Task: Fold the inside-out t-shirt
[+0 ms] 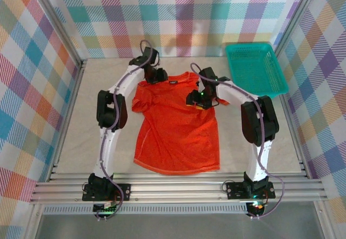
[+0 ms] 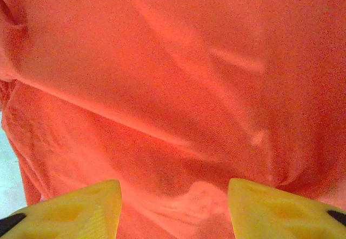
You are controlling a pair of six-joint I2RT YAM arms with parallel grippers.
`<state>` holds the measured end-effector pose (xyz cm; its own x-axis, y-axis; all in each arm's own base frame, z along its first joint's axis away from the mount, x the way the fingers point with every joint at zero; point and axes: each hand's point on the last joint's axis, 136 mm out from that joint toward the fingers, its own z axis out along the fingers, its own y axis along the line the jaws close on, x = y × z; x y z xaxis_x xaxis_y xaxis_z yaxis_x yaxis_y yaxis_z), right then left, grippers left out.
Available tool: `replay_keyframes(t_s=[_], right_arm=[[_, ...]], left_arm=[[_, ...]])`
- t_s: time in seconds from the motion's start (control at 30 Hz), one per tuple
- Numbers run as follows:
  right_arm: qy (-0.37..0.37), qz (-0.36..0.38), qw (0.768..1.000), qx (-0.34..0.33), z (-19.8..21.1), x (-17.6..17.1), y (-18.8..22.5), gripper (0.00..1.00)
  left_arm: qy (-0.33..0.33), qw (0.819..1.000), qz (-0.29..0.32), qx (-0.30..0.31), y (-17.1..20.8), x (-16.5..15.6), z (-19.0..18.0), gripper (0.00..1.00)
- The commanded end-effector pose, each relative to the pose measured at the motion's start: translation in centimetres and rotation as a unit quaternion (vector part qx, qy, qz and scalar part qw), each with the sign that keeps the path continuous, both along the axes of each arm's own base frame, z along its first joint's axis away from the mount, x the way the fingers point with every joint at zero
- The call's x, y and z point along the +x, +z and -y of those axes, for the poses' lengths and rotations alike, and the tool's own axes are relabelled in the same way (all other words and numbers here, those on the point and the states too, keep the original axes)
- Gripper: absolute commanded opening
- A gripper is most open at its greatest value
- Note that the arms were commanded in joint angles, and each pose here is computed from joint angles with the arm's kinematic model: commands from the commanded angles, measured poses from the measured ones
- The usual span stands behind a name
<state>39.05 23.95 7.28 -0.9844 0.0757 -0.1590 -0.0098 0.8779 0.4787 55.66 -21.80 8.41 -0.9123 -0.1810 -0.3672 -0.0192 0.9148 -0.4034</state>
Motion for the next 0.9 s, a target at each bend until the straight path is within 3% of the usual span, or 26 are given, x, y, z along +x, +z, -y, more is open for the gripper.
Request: replay_keyframes(t_s=[0.0, 0.13, 0.3, 0.53, 0.73, 0.87], right_arm=[[-0.001, -0.002, 0.999, 0.035, -1.3, -1.0, 0.6, 0.55], [0.008, -0.028, 0.999, 0.026, -1.6, -3.4, -1.2, 0.57], [0.029, -0.052, 0.998, 0.011, -2.5, -7.8, -2.3, 0.62], [0.033, -0.086, 0.996, -0.017, -1.7, -11.9, -4.6, 0.66], [0.042, -0.060, 0.997, -0.039, -2.6, -8.5, -6.5, 0.67], [0.036, -0.023, 0.998, -0.052, -2.7, -3.2, -6.8, 0.67]], left_arm=[[0.020, 0.999, -0.034, -0.013, -2.9, 1.0, -0.1, 0.37], [0.046, 0.998, -0.040, -0.016, -5.6, 3.3, -0.6, 0.36], [0.128, 0.990, -0.034, -0.042, -7.7, 6.5, -4.0, 0.33], [0.200, 0.976, 0.031, -0.086, -5.3, 10.8, -7.5, 0.33], [0.186, 0.974, 0.094, -0.087, 1.3, 12.0, -8.6, 0.33], [0.151, 0.980, 0.127, 0.024, 8.8, 8.4, -10.7, 0.36]])
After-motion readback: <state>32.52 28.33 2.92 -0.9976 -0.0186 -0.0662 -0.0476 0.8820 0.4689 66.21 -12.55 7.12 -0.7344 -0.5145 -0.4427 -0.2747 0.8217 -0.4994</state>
